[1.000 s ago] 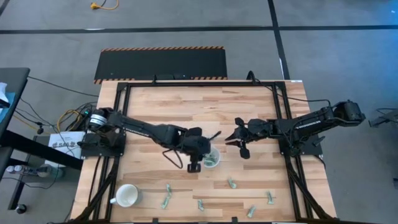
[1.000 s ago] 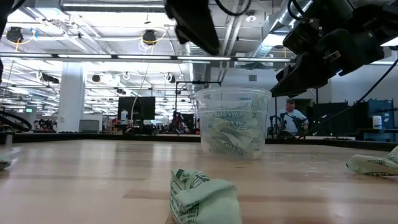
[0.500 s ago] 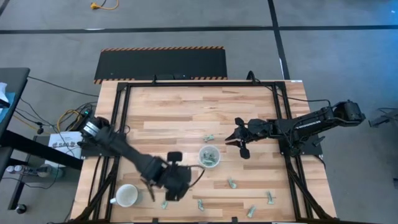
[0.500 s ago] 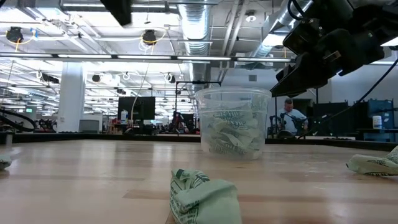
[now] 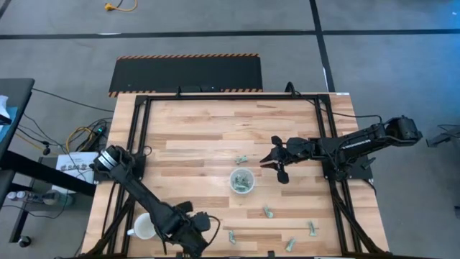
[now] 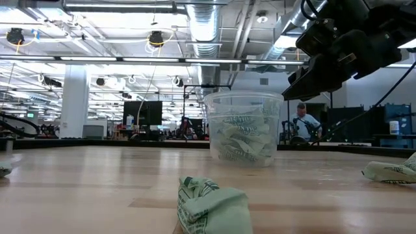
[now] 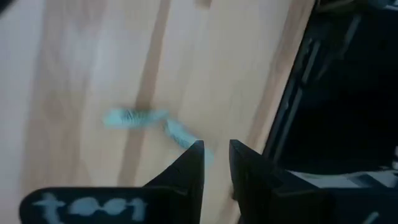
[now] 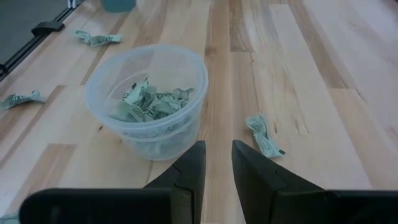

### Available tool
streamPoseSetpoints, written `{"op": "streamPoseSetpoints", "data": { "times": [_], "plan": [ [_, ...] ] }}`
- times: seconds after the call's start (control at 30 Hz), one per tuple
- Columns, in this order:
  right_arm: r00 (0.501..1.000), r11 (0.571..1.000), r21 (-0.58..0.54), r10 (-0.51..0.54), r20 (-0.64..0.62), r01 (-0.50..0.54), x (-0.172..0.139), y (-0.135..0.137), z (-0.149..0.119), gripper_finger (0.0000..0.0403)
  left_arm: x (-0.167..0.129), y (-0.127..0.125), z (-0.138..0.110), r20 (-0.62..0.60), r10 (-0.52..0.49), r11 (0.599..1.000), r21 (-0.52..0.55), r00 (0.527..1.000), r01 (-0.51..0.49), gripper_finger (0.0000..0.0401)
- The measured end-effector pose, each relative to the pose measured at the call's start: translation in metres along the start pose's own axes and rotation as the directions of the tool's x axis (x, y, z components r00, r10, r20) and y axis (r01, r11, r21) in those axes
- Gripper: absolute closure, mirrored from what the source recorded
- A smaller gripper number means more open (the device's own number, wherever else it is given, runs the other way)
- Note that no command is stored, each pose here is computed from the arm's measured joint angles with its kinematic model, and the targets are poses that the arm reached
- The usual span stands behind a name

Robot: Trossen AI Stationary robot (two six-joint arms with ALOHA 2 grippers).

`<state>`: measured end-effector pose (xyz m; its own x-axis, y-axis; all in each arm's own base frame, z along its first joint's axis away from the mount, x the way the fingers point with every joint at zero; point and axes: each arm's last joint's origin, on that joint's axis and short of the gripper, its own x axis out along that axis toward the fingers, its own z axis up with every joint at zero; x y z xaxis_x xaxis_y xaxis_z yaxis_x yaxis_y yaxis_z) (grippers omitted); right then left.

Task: Pick and place Stevia / Truvia into bins
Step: Put the stevia packet into the transparent container

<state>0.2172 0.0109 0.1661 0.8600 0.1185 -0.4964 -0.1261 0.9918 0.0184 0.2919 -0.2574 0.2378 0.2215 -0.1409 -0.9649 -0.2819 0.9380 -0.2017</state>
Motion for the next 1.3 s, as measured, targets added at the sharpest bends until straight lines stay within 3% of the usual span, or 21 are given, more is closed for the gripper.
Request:
{"op": "streamPoseSetpoints", "data": {
  "times": [0.37,0.63,0.83,1.3],
  "plan": [
    [1.0,1.0,-0.007,-0.005,-0.001,0.005,0.0,0.0,0.0,0.0332,0.021,0.014,-0.004,-0.088,0.033,0.997,-0.06,0.996,-0.039,0.0329],
    [1.0,1.0,-0.009,-0.005,-0.004,0.005,0.0,0.0,0.0,0.0332,0.033,0.018,-0.003,-0.079,0.001,0.995,-0.102,0.997,-0.009,0.0273],
    [1.0,1.0,-0.008,-0.005,-0.006,0.005,0.0,0.0,-0.001,0.0332,0.043,0.026,-0.009,-0.108,0.041,0.984,-0.166,0.993,-0.059,0.024],
    [1.0,0.999,-0.042,-0.006,-0.001,0.005,0.0,0.0,0.0,0.0332,0.069,0.032,-0.018,-0.075,-0.039,0.983,-0.184,0.996,0.024,0.0231]
  ]
}}
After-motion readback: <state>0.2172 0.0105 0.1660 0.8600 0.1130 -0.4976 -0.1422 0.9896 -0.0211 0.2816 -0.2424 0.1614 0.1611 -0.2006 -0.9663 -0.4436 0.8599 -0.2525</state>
